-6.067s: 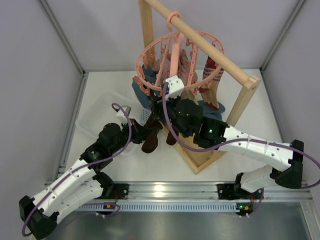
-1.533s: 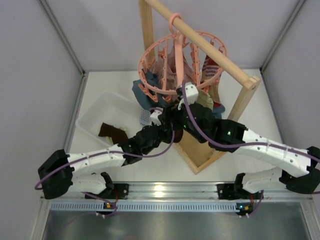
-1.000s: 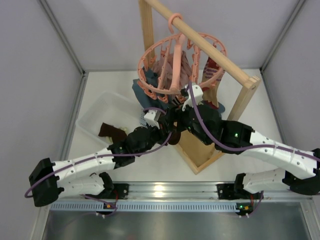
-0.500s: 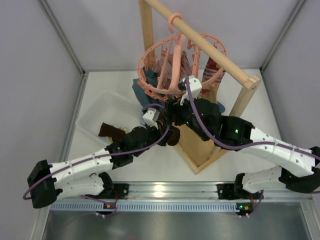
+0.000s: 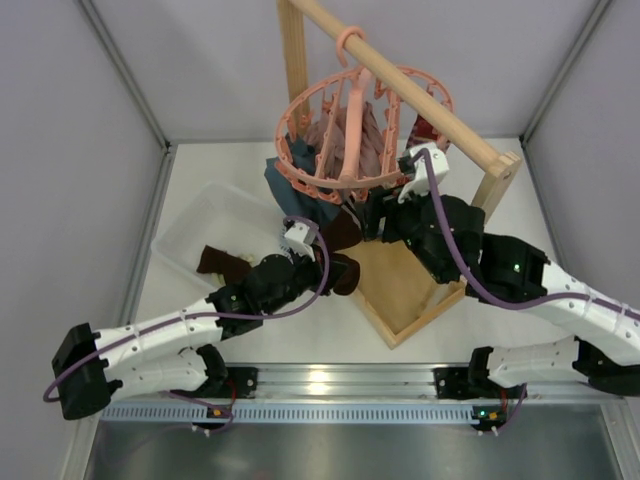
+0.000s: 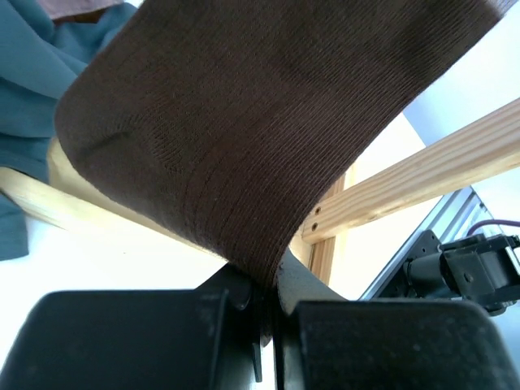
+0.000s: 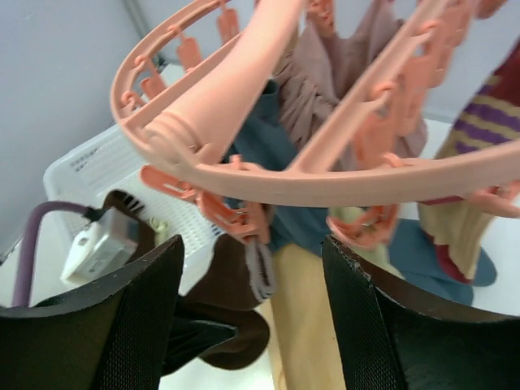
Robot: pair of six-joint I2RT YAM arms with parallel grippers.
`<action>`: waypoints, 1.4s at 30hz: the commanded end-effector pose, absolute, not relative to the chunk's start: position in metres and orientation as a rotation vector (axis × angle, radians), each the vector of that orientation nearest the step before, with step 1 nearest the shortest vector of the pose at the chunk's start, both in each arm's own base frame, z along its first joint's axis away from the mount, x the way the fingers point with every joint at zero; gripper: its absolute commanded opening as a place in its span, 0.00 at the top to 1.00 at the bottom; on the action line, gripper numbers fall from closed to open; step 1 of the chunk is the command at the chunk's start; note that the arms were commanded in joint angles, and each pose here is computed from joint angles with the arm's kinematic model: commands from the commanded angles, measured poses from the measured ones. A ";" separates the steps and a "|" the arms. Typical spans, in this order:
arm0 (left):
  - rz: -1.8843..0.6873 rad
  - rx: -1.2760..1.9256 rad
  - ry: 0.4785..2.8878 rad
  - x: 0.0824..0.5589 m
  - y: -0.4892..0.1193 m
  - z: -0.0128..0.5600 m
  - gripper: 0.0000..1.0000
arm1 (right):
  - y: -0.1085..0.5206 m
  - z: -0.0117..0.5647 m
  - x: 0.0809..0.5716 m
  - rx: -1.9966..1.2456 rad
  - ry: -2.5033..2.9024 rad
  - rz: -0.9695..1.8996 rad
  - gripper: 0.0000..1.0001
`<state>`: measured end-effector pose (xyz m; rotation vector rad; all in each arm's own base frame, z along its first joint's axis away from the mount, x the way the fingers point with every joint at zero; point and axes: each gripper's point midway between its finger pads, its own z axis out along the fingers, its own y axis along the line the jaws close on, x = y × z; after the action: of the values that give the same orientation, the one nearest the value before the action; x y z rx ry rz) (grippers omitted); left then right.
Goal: Remove the socks clipped to the hanger
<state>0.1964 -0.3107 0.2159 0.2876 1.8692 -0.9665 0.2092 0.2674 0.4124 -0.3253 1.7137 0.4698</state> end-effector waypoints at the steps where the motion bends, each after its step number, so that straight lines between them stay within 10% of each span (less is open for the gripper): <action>1: -0.999 0.240 1.806 0.198 -0.305 0.238 1.00 | 0.219 0.444 0.217 -0.195 1.651 0.355 0.35; 42: -1.109 0.260 1.745 0.179 -0.298 0.271 1.00 | 0.288 0.425 0.231 -0.298 1.637 0.456 0.37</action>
<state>0.1800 -0.3001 0.2557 0.2676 1.7794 -1.0901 0.2233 0.2875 0.4122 -0.3601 1.6751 0.4373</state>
